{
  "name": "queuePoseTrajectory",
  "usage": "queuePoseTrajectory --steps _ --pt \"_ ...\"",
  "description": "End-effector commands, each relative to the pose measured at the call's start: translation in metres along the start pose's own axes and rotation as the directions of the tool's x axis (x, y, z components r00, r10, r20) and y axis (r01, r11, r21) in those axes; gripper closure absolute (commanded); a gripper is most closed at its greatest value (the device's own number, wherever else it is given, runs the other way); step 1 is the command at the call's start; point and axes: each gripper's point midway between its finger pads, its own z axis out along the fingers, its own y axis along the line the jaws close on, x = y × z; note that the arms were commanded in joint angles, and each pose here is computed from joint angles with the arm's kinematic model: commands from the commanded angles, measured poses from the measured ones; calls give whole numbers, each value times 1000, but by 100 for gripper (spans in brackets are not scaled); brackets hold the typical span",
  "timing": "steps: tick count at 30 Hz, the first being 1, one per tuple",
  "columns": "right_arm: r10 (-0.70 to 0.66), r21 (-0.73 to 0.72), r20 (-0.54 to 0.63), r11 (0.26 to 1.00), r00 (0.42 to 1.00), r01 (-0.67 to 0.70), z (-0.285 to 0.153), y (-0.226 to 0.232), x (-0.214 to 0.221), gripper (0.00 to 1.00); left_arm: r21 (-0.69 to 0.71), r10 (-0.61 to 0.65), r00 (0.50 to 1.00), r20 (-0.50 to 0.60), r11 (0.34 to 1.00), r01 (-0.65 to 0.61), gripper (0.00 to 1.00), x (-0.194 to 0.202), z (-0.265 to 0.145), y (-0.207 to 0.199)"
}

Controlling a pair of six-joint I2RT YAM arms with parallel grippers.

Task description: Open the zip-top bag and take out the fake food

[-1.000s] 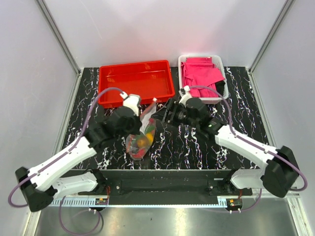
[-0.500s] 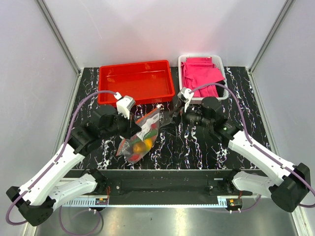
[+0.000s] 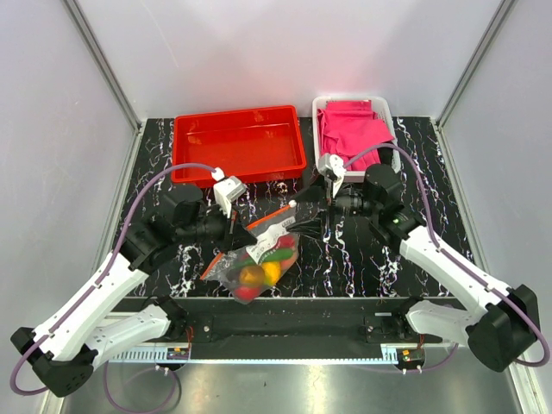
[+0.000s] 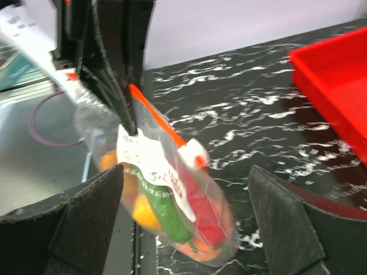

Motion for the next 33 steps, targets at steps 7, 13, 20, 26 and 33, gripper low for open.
queuePoseTrajectory --steps 7,13,20,26,33 --pt "17 -146 39 989 999 -11 6 15 -9 26 74 71 987 142 994 -82 100 -41 -16 -24" --pt "32 -116 65 993 997 -24 5 10 -15 99 16 56 987 152 998 -59 100 -41 -13 -13" --pt "133 -77 54 989 990 -129 11 -5 -11 100 -81 38 977 210 996 -21 40 -62 -18 -1" --pt "327 -109 -5 939 945 -326 28 -16 -3 100 -6 80 955 285 997 -82 37 -101 4 -11" --pt "433 -136 -76 888 898 -440 34 -18 14 100 23 129 949 287 990 -141 40 -128 40 -6"
